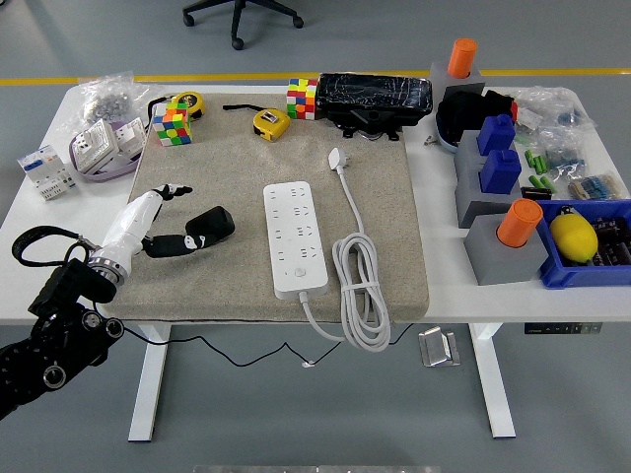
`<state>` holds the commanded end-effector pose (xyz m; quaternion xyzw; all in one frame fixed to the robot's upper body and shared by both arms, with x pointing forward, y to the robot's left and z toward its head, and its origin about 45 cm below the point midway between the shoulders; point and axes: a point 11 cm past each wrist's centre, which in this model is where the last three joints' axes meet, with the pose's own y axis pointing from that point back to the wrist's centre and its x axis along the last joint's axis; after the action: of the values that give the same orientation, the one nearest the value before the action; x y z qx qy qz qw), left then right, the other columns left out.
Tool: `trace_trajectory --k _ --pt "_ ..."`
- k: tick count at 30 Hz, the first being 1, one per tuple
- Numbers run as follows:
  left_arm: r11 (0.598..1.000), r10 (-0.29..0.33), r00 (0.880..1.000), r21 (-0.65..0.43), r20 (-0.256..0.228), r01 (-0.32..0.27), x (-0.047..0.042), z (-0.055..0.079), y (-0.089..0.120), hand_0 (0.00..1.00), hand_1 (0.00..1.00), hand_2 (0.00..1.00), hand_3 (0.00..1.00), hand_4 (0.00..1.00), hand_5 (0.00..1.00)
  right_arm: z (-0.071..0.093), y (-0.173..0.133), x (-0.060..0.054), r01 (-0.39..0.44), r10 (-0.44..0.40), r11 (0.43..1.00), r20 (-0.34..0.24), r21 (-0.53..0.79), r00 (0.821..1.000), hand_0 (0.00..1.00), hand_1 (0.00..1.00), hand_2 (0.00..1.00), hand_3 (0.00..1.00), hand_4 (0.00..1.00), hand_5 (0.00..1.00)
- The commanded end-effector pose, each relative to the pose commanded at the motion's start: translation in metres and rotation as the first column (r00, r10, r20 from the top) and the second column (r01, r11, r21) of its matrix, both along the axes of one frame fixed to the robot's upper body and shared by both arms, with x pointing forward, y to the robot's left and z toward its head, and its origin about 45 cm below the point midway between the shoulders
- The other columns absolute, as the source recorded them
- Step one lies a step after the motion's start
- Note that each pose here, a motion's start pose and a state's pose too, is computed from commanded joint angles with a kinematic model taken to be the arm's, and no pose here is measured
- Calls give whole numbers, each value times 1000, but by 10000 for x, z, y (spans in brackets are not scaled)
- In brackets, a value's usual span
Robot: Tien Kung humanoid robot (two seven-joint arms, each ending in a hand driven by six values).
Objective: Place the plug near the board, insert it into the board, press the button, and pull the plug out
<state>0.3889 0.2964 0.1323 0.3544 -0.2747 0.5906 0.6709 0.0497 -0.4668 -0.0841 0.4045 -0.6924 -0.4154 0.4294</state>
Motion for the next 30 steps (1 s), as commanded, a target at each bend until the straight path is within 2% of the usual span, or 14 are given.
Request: trace_trajectory --k 8,9,14,15,20,21,26,27,30 --pt "1000 -19 1000 2 -16 19 32 -31 -80 811 786 784 800 998 372 1 0 6 -3 3 1000 0 0 1000 608 665 641 567 977 589" --pt "1000 -20 1000 3 -16 20 35 -31 -87 751 693 702 745 998 300 1 1 8 -3 3 1000 1 0 1000 608 665 641 567 977 590" --pt "999 -32 999 19 -14 32 88 -25 -154 751 693 702 745 998 300 5 4 29 -7 7 1000 4 1 1000 608 665 641 567 977 590" --pt "999 -33 999 23 -14 33 99 -24 -163 674 609 589 600 958 121 5 4 32 -6 6 1000 5 1 1000 608 665 641 566 977 590" --pt "999 -33 999 42 -23 34 144 -34 -189 674 609 589 600 958 121 7 5 42 -7 7 1000 7 1 1000 608 665 641 566 977 590" --pt "999 -33 999 43 -25 34 151 -36 -193 581 533 576 573 910 64 8 5 43 -7 7 1000 7 1 1000 608 665 641 566 976 590" --pt "997 -37 999 64 -35 39 172 -57 -207 581 533 576 573 910 64 8 5 44 -8 8 1000 6 1 1000 608 665 641 566 976 590" --pt "997 -38 999 63 -32 39 174 -53 -211 514 509 565 566 861 13 9 5 46 -8 8 1000 7 1 1000 608 666 641 566 976 589" --pt "997 -38 999 59 -25 40 178 -41 -216 514 509 565 566 861 13 10 1 46 -8 8 1000 8 0 1000 608 666 641 566 976 589"
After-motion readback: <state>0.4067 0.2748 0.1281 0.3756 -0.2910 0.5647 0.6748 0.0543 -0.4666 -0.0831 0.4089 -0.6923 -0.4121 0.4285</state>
